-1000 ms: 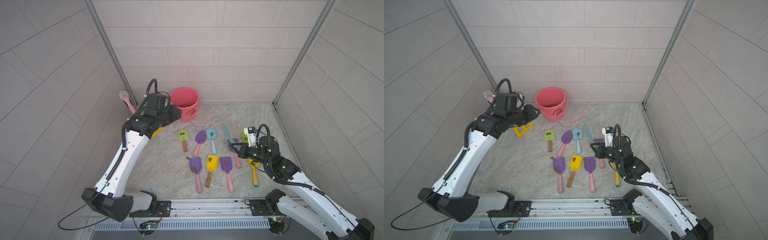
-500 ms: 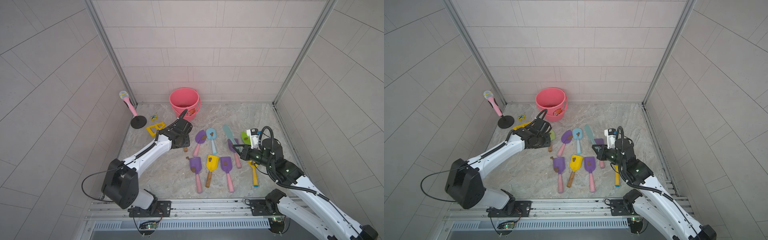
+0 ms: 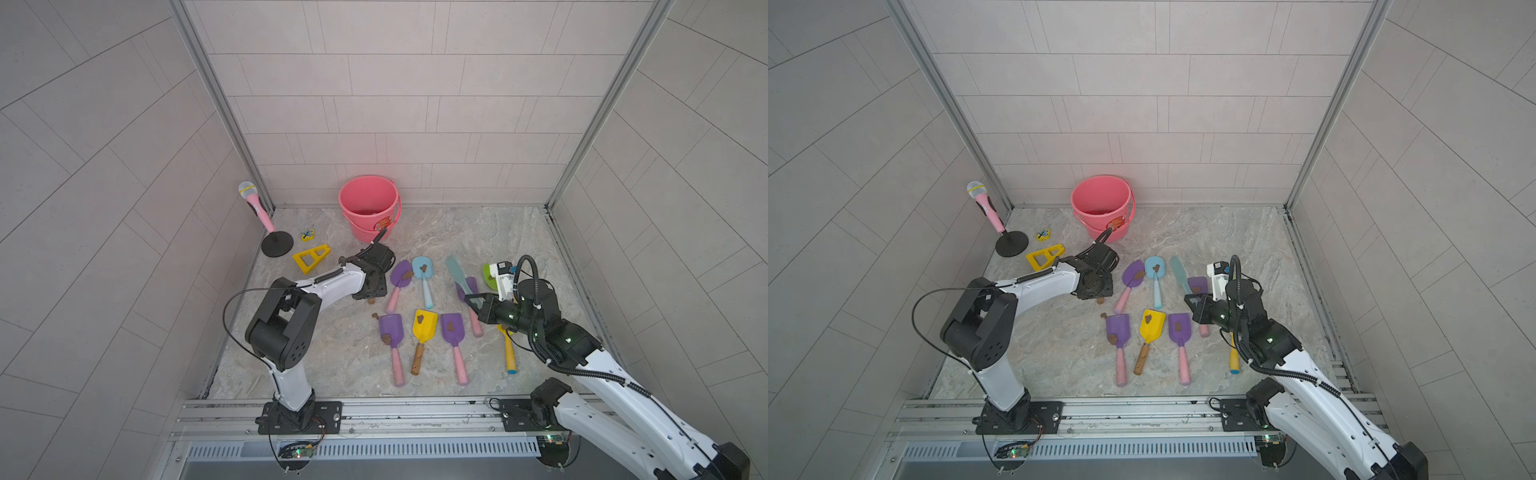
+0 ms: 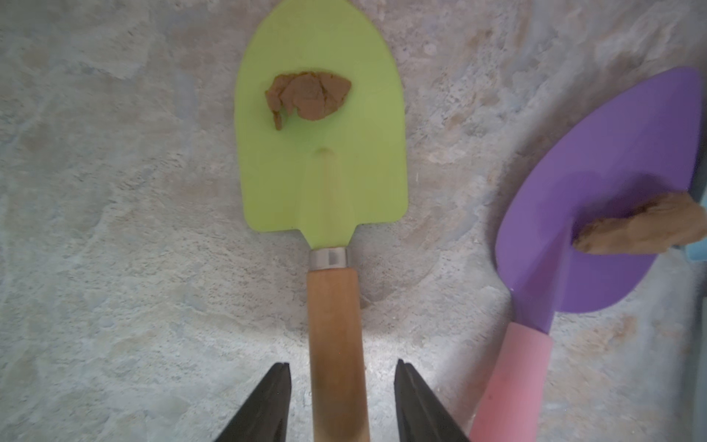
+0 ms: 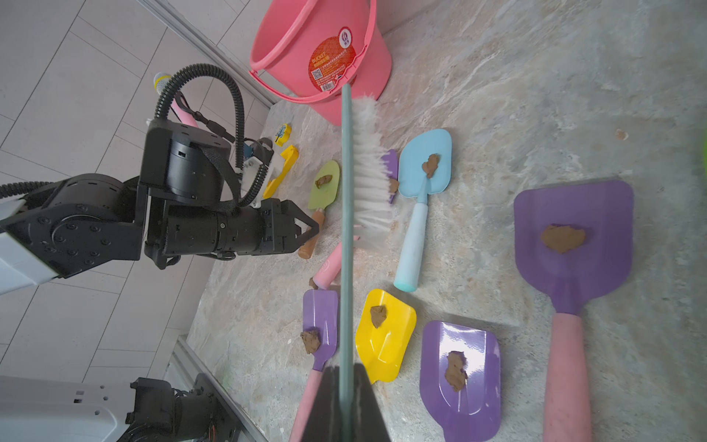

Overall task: Brush the soil off the hand trowel and place it into the bucket
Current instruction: Pick up the hand trowel from the center of the board.

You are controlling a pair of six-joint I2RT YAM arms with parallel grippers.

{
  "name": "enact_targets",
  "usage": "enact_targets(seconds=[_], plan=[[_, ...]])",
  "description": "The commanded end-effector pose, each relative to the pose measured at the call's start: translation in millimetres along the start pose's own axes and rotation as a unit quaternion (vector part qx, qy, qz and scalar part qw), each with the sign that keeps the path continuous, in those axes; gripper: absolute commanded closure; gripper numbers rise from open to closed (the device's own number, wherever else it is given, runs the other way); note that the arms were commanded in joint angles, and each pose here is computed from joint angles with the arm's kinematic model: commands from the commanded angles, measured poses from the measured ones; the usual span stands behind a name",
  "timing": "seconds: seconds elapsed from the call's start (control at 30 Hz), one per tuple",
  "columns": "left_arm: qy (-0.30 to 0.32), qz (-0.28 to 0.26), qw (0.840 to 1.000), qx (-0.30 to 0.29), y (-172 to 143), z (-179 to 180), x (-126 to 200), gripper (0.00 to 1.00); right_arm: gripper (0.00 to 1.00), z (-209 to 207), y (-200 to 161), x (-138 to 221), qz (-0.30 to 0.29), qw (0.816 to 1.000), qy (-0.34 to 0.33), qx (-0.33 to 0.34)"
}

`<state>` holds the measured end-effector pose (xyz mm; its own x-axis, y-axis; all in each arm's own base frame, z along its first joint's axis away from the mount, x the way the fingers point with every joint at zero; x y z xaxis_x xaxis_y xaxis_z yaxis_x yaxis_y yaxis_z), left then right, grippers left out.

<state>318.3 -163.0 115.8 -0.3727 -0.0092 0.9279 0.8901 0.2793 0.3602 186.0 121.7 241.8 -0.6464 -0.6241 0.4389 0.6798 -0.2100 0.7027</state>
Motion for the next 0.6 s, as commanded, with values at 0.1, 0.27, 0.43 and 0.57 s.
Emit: enact_targets(seconds=[0.1, 0.27, 0.43, 0.57], plan=[[0.008, 0.012, 1.0, 0.012, -10.8, 7.6, -14.9, 0.53, 1.0, 3.3, 5.0, 0.8, -0.013, 1.0, 0.01, 0.007], [0.02, 0.017, 1.0, 0.01, -14.2, 11.2, -19.3, 0.57, 1.0, 3.7, 5.2, 0.7, -0.013, 1.0, 0.011, 0.006], [0.021, 0.019, 1.0, 0.008, -13.9, 11.1, -18.3, 0.64, 1.0, 4.2, 5.5, 2.1, -0.013, 1.0, 0.011, 0.004], [0.027, 0.019, 0.999, 0.005, -13.8, 13.1, -13.7, 0.73, 1.0, 5.2, 6.2, 4.9, -0.016, 1.0, 0.012, 0.003]])
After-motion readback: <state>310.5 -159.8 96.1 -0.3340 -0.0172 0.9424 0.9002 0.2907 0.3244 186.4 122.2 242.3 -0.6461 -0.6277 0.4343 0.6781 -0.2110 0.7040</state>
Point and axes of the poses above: each gripper's point midway between its finger pads, its own x axis back along the fingers, its own z axis along the line the jaws close on, y = z × x, the point moved 8 cm from there along x, back along the fingers, and after that the axes turned 8 degrees about x, right-handed, at the moved point
